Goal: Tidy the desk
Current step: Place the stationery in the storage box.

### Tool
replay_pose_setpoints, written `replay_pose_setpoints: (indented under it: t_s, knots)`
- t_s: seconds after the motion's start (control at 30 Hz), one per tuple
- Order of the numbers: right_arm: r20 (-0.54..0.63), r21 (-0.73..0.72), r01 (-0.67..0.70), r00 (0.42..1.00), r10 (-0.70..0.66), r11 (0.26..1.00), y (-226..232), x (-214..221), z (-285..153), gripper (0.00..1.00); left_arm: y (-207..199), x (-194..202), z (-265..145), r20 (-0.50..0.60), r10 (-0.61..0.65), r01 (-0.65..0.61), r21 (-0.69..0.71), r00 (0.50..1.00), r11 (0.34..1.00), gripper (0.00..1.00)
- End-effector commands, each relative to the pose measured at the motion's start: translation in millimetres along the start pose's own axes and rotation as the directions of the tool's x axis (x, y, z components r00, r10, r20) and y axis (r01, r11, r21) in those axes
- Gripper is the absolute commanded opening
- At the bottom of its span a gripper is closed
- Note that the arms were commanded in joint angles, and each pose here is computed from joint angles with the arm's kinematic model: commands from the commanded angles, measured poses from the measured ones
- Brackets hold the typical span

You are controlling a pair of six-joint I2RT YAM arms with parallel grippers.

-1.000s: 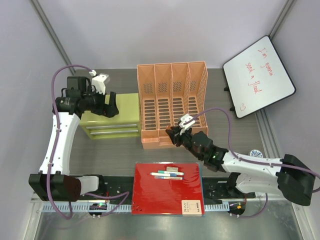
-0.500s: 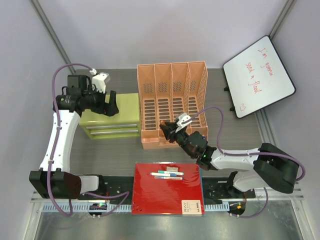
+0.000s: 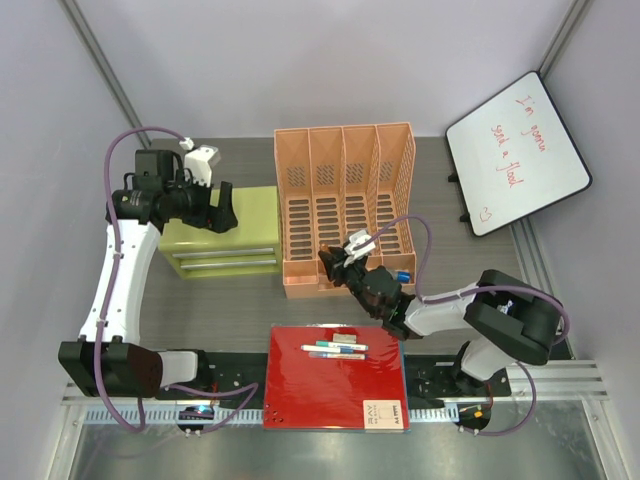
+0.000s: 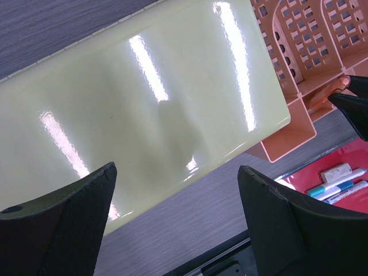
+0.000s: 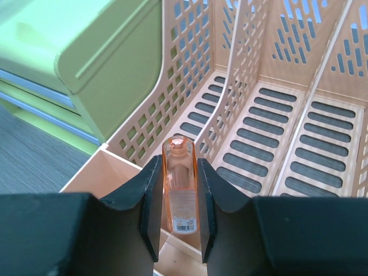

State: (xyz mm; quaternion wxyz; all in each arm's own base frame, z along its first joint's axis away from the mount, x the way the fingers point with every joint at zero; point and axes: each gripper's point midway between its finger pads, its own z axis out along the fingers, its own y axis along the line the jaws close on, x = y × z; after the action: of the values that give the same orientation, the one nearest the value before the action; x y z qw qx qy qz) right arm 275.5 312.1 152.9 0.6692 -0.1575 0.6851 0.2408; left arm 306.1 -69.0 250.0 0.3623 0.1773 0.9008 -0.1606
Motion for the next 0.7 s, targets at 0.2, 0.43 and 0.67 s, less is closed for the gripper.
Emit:
replay_pose_setpoints:
  t_s: [0.2,0.43,0.67]
  knots:
    - [0.099,0.084,-0.054,0.994,0.046,0.995,-9.5,-10.7,10.1,0.01,2.5,-4.7,-2.0,0.013,0.023,-0.023,-0.004,1.0,1.0,0.86]
    - [0.077,0.092,-0.047,0.996,0.04,0.995,-11.5,2.1,10.1,0.01,3.9,-3.4,-2.5,0.011,0.028,-0.028,-0.011,1.0,1.0,0.86]
    - [0.056,0.102,-0.053,0.997,0.048,0.993,-15.4,12.0,5.6,0.04,3.2,-4.9,-3.9,0.015,0.026,-0.026,-0.008,1.0,1.0,0.86]
